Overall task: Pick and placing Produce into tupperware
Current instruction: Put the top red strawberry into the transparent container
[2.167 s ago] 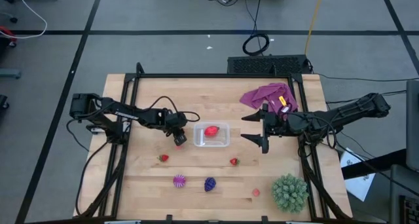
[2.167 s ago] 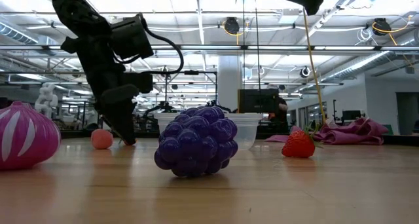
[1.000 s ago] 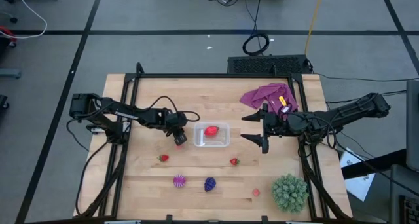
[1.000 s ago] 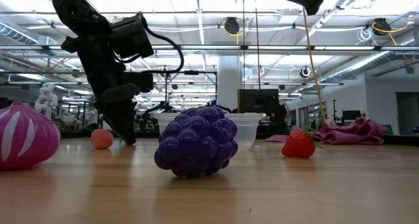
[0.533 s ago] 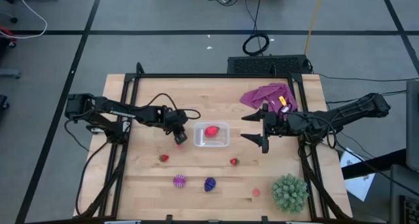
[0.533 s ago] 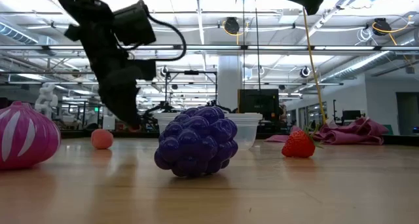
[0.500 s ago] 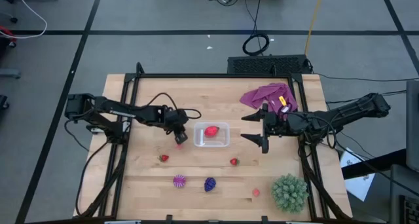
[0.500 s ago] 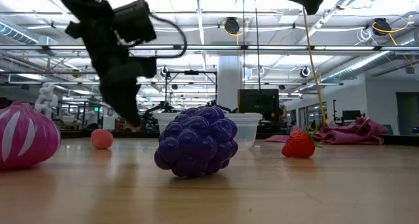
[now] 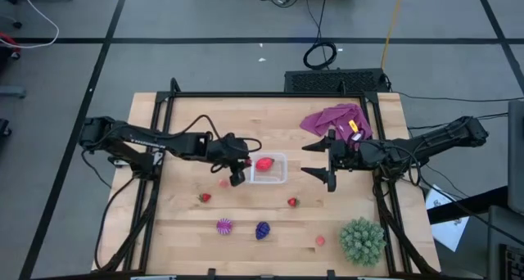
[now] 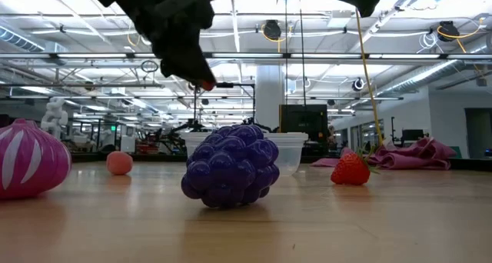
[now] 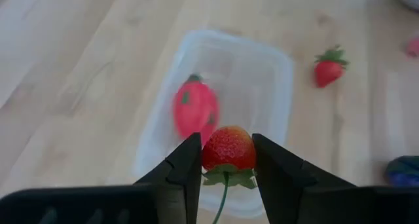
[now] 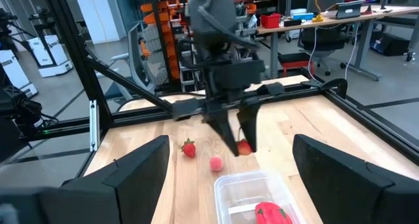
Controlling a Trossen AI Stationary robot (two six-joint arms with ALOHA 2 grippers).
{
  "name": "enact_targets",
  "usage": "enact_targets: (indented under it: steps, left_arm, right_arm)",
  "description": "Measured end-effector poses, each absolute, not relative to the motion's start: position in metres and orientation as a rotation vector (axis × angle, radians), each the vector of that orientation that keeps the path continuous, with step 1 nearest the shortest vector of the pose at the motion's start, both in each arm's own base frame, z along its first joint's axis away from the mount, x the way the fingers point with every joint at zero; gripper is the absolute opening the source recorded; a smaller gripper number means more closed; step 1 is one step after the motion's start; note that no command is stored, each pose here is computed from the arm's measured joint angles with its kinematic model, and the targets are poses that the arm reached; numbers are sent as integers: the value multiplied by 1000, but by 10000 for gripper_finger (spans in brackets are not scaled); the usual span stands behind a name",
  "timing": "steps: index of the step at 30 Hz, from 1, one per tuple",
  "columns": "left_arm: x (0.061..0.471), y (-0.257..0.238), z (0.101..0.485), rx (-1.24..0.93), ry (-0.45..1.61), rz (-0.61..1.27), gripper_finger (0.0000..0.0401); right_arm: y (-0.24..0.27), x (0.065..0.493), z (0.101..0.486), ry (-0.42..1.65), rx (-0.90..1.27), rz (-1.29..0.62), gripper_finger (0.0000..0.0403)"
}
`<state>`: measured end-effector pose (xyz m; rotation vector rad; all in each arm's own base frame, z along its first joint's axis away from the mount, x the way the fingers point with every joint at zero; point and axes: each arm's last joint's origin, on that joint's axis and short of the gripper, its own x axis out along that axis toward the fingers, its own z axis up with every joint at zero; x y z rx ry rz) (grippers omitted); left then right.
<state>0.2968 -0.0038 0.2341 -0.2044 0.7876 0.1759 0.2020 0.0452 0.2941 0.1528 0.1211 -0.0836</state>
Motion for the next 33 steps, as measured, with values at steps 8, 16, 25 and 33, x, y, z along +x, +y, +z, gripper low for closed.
enact_targets:
  steps: [8,16,25,33]
  left_arm:
    - [308,-9,220,-202,802,165,118]
    - [321,-10,194,-209,853,154,118]
    - [329,-10,176,-236,886,139,121]
    - [330,-8,172,-235,899,151,135]
  right_arm:
    - [45,202,294,121,153,-84,317]
    - [45,202,294,120,153,-84,317]
    - [45,202,294,121,153,-84,317]
    - [45,202,294,121,153,-84,317]
